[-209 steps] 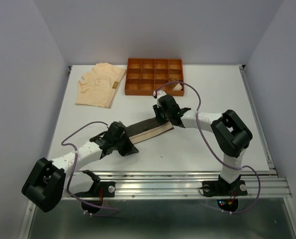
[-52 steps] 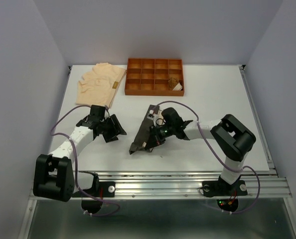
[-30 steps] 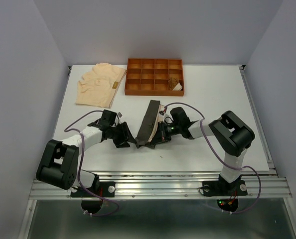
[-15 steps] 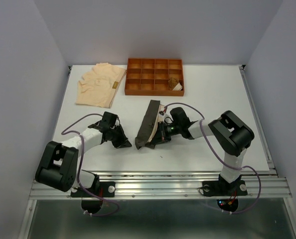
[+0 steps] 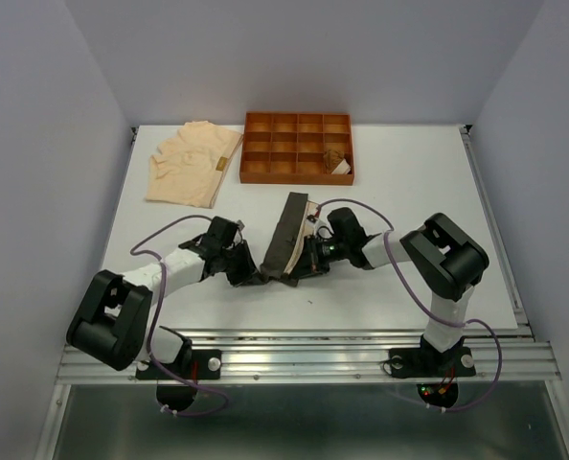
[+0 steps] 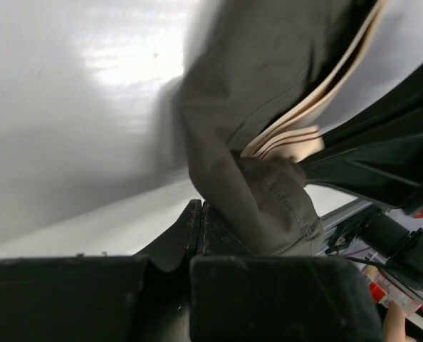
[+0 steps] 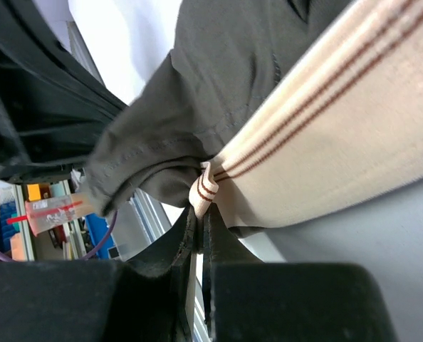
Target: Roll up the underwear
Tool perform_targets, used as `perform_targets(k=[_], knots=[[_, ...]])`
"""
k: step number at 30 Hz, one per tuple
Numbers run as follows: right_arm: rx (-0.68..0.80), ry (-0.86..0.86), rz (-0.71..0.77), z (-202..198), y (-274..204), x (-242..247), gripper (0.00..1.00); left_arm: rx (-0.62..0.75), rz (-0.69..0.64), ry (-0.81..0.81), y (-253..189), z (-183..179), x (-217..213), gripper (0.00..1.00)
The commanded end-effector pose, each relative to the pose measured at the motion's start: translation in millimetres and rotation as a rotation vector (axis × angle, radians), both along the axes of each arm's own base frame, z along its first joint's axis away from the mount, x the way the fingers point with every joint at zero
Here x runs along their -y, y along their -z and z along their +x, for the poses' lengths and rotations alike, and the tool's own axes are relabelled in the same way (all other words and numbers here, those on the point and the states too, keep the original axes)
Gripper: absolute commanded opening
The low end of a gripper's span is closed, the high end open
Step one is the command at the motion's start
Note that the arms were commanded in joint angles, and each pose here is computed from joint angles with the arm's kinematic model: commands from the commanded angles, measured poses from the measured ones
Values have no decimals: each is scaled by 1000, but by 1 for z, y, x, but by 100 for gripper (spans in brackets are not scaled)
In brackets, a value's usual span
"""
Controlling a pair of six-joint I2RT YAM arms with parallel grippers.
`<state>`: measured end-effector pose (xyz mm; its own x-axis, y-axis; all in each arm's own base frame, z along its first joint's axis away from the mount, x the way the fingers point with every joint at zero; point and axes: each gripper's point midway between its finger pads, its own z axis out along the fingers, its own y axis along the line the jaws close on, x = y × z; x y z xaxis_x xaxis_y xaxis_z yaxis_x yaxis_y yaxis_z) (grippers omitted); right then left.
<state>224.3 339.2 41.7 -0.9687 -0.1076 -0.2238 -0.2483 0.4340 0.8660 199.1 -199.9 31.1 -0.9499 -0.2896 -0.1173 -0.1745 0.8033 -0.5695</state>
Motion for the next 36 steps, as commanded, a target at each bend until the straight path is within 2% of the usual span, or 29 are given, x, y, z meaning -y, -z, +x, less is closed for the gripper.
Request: perform_targets(k=[1, 8, 20, 27, 36], knots=[[27, 8, 7, 2, 1, 2, 1, 124, -39, -9, -28, 40, 16, 0], [13, -3, 7, 2, 5, 0, 1, 151, -72, 15, -39, 65, 33, 0], [63, 19, 17, 21, -7, -9, 1, 67, -18, 17, -10, 71, 33, 0], [187, 49, -62, 45, -17, -4, 1, 47, 60, -56, 0, 71, 12, 0], [203, 102, -185, 60, -1, 6, 2, 36, 102, -121, 4, 73, -7, 0]])
